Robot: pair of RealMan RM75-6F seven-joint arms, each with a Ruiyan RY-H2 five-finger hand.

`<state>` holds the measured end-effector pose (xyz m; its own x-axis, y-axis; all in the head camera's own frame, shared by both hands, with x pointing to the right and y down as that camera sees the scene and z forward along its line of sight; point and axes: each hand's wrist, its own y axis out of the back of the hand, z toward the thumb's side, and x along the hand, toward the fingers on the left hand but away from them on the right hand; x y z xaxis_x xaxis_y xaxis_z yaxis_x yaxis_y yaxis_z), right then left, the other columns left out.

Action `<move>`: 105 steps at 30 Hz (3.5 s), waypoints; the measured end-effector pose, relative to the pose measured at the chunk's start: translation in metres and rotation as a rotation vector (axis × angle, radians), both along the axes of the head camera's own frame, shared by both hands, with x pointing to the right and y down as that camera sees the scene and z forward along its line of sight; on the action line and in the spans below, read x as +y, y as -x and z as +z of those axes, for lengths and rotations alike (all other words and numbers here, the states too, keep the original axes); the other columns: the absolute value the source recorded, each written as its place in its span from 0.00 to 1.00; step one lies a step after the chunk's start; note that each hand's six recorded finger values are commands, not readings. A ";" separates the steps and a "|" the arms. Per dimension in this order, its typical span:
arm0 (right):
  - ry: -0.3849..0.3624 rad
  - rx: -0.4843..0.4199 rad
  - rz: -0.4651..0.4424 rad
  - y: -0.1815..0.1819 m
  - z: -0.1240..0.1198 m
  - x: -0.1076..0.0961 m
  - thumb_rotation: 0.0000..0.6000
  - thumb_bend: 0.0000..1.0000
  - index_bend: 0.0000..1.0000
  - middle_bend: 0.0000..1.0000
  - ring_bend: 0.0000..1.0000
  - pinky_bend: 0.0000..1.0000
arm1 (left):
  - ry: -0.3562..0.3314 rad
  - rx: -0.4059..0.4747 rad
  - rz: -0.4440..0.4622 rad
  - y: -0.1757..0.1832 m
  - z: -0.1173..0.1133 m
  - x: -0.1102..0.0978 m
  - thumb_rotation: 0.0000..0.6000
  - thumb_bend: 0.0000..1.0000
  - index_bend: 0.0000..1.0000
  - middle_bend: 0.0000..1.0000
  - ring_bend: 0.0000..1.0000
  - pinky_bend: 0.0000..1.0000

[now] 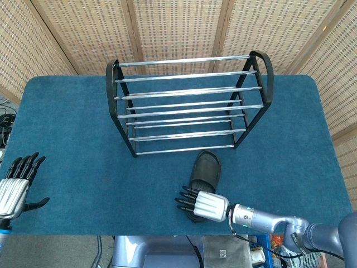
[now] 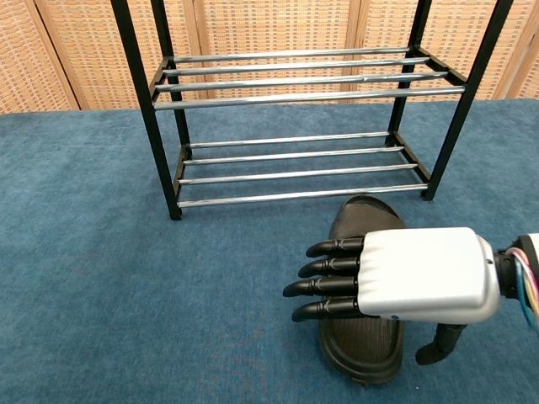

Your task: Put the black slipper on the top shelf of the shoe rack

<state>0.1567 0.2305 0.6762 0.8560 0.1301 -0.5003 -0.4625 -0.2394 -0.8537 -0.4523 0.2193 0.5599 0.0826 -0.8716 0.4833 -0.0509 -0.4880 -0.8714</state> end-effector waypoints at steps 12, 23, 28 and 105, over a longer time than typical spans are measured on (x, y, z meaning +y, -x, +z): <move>-0.038 0.147 -0.059 0.010 0.007 -0.012 1.00 0.00 0.00 0.00 0.00 0.00 | 0.002 0.006 -0.013 0.004 0.000 -0.003 1.00 0.11 0.00 0.00 0.00 0.00; -0.028 0.115 -0.086 0.014 0.014 -0.001 1.00 0.28 0.34 0.34 0.22 0.18 | 0.006 0.008 -0.014 0.005 0.001 -0.003 1.00 0.11 0.00 0.00 0.00 0.00; -0.009 0.076 -0.088 0.016 0.015 0.003 1.00 0.55 0.55 0.53 0.39 0.33 | 0.010 0.007 -0.011 0.004 0.002 -0.003 1.00 0.11 0.00 0.00 0.00 0.00; -0.560 0.085 -0.176 0.011 -0.101 -0.205 1.00 0.88 0.61 0.51 0.42 0.40 | 0.051 -0.022 -0.040 0.008 0.018 -0.012 1.00 0.11 0.00 0.00 0.00 0.00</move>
